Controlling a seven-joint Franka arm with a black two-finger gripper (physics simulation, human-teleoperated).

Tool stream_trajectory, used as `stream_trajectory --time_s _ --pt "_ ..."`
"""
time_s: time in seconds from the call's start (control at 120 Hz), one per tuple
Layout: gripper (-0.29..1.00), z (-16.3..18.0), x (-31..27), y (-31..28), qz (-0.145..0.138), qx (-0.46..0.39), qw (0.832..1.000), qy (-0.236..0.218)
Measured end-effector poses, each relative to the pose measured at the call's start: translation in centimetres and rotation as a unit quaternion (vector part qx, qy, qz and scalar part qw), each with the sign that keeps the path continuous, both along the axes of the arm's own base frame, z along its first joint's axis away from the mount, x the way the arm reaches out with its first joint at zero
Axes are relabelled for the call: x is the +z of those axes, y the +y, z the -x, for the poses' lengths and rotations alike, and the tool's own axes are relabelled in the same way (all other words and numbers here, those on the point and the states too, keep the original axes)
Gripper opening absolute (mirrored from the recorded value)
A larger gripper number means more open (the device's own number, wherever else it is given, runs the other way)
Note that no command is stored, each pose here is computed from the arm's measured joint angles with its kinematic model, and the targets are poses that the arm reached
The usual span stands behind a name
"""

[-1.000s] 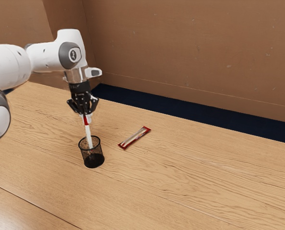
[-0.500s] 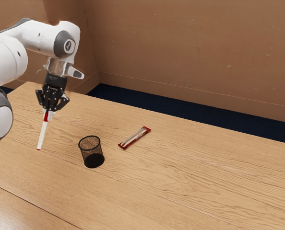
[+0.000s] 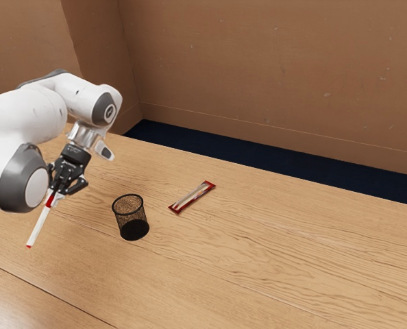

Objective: Take the marker out of the pen holder and place it to the left of the pen holder.

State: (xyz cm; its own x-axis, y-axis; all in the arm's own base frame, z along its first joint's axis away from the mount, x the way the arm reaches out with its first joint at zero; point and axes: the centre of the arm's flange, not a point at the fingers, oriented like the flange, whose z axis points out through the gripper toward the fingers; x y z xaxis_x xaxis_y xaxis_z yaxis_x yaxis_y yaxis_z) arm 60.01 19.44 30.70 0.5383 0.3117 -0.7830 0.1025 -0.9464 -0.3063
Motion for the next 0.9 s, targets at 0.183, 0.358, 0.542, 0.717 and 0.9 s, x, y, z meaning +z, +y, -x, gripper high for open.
stream_trajectory --time_s 0.183,0.358,0.542,0.717,0.9 --pt "-0.08 -0.3 -2.0 0.4 0.002 0.001 1.000 0.007" --pt "-0.01 -0.3 -3.0 0.5 0.004 0.000 1.000 0.010" --pt "0.37 -0.5 -3.6 0.5 0.008 0.004 1.000 0.007" --pt "0.56 -2.2 4.8 -1.4 0.041 0.001 0.994 -0.102" --pt "0.64 1.6 26.1 -15.4 0.111 -0.110 0.935 -0.318"
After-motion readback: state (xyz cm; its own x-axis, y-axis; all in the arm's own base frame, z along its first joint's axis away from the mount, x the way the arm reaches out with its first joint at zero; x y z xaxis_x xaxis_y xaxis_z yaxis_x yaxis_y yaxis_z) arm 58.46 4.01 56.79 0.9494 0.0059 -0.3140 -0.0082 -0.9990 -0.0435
